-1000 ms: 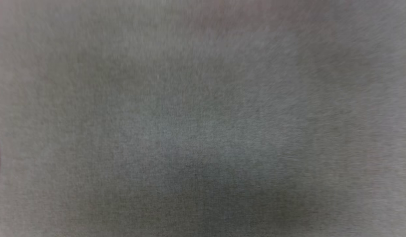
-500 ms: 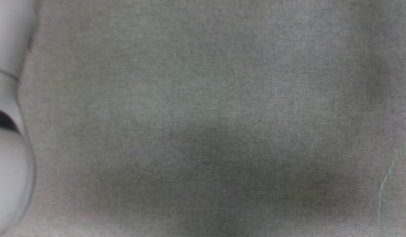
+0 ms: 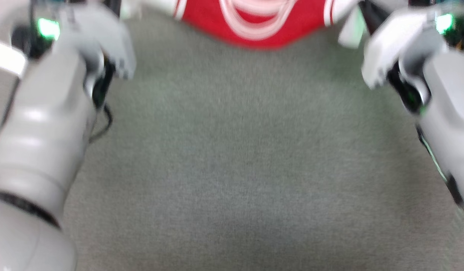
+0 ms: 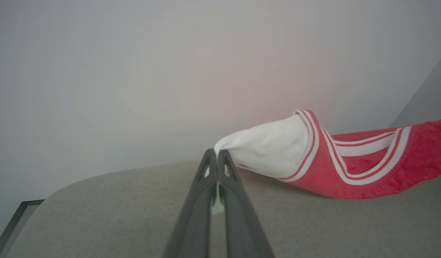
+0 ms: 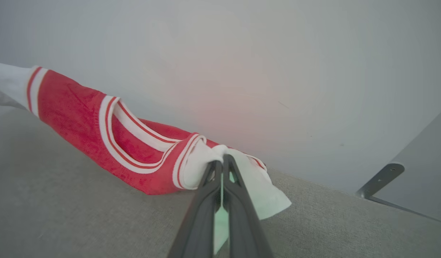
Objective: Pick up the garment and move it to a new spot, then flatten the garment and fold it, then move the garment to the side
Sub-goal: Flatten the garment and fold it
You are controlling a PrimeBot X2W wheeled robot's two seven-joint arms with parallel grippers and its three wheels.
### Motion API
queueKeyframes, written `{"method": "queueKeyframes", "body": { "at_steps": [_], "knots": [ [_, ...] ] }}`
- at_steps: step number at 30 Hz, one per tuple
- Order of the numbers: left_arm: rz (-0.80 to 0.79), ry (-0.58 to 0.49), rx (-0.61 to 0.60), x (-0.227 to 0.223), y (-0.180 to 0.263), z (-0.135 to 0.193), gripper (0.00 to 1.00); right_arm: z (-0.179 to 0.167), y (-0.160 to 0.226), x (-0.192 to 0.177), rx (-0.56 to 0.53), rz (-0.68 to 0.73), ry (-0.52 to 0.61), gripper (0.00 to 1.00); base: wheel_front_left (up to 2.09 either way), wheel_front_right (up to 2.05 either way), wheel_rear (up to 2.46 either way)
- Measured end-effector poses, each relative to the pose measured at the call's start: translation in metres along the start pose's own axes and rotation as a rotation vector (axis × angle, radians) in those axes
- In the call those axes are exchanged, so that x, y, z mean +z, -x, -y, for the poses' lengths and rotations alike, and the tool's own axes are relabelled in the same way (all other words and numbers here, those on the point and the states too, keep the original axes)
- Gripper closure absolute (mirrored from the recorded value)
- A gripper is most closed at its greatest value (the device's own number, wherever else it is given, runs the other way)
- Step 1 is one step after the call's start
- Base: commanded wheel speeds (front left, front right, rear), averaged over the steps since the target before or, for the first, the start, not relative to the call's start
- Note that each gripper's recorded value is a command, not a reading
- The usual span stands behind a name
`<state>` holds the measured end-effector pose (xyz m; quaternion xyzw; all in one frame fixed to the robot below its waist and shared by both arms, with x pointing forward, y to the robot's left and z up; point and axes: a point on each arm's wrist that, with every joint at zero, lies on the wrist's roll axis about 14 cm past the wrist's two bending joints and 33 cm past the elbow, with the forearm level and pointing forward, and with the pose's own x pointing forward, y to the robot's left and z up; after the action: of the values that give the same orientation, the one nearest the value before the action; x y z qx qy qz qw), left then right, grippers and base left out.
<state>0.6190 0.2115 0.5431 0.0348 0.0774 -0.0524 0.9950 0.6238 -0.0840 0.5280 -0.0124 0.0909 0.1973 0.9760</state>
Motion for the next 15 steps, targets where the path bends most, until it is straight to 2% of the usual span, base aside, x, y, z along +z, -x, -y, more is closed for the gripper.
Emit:
{"method": "queueKeyframes", "body": {
  "at_steps": [6,15],
  "knots": [
    [-0.057,0.03,0.016,-0.026,0.059,-0.011,1.0,0.003,0.076,-0.011,0.057,-0.073,0.055,1.0,0.0,0.0,0.0],
    [-0.097,0.11,-0.018,-0.072,0.128,0.002,1.0,0.004,0.172,-0.045,0.076,-0.155,0.013,1.0,0.0,0.0,0.0]
  ]
}}
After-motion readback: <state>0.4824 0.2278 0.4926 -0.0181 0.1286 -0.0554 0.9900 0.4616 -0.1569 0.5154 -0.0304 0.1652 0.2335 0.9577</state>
